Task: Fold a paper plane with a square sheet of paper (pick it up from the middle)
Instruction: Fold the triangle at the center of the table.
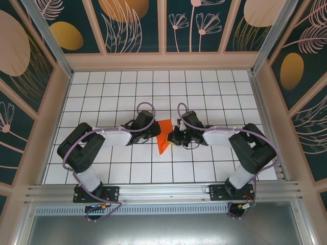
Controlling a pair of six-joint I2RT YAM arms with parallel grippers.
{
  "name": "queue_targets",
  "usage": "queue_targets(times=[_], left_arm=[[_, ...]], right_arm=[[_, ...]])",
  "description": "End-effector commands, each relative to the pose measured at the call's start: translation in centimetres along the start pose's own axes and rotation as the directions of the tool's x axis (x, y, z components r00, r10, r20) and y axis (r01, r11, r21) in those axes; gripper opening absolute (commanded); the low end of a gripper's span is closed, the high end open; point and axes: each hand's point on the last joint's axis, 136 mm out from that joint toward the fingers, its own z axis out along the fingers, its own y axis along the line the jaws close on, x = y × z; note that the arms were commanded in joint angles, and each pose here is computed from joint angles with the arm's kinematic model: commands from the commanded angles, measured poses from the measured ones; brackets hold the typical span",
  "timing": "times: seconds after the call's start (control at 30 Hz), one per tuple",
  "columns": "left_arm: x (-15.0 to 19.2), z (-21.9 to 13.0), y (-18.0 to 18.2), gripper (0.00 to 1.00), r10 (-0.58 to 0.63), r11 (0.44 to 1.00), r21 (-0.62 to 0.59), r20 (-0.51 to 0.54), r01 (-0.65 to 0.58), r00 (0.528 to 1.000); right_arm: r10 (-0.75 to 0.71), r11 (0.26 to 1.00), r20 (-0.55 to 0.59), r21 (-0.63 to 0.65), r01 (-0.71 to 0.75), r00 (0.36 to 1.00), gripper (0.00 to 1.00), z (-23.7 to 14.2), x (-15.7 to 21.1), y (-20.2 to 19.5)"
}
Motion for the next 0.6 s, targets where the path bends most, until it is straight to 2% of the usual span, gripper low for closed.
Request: queue_targets(times=[0.0, 0.2, 0.57], left_arm=[[-1.6, -0.5, -0.7, 0.06, 0.017, 1.000, 0.010, 0.029, -0.017, 0.999], [-0.2, 1.7, 0.7, 0.03, 0.022, 1.000, -0.022, -0.041, -0.023, 0.999], [1.1, 2.6, 2.7, 0.01, 0.019, 0.996, -0.086, -0.086, -0.026, 0.996]], right_arm=[[-0.001, 1.000, 0.030, -0.016, 0.002, 1.000, 0.04, 0.5, -1.0, 0.9], [-0.010, 1.000, 0.031, -0.014, 0.011, 0.999, 0.04, 1.0, -1.2, 0.9], [-0.033, 0.999, 0.012, -0.007, 0.033, 0.999, 0.04, 2.5, -1.2, 0.9]])
